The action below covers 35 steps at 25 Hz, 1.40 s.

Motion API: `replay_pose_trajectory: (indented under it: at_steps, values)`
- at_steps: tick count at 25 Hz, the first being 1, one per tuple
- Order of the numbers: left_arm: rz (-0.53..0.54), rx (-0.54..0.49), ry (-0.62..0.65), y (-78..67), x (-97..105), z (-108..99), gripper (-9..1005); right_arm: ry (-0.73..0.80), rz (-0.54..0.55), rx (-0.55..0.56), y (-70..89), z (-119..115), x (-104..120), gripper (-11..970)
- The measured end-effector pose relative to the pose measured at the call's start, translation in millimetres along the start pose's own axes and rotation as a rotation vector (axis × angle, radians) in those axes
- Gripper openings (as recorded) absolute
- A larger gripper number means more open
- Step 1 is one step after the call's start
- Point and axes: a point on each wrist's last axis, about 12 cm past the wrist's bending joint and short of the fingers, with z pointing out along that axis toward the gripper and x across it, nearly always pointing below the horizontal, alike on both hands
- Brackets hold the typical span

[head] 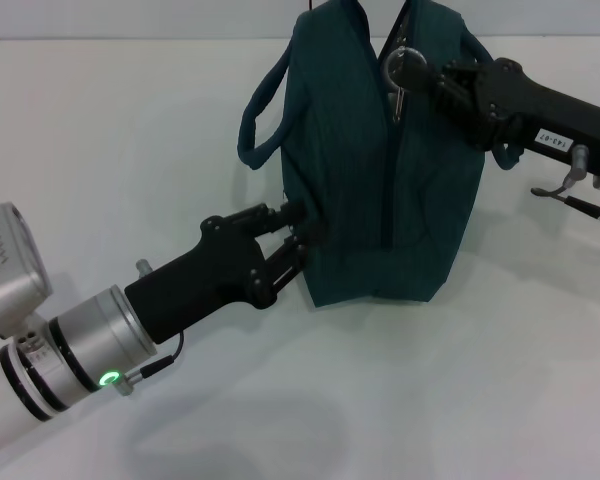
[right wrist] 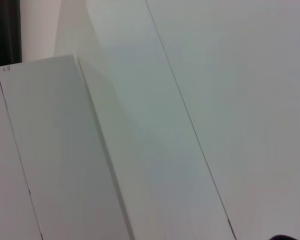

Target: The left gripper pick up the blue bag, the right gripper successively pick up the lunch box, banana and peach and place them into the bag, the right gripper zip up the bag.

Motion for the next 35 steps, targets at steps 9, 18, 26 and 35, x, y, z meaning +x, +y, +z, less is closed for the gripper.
replay_pose_trajectory:
  at_steps: [9,18,26,35]
  values:
    - [-0.032,0.005,0.005,-0.9,-0.3,16.7,482,0.005,0.000,-0.010,2.2,-0.3,2.3,8]
    - [-0.043,-0.028,0.003,1.2,0.7,17.6,546,0.023,-0.001,-0.041,6.8,0.7,5.9,8]
    - [-0.013,-0.017,0.022,2.6,0.9,12.7,269,0.009,-0.008,-0.051,10.3,-2.4,8.0,8]
    - [0.132,0.125,0.057,-0.3,-6.0,-16.5,79,0.007,-0.013,-0.163,25.9,-0.7,11.8,8]
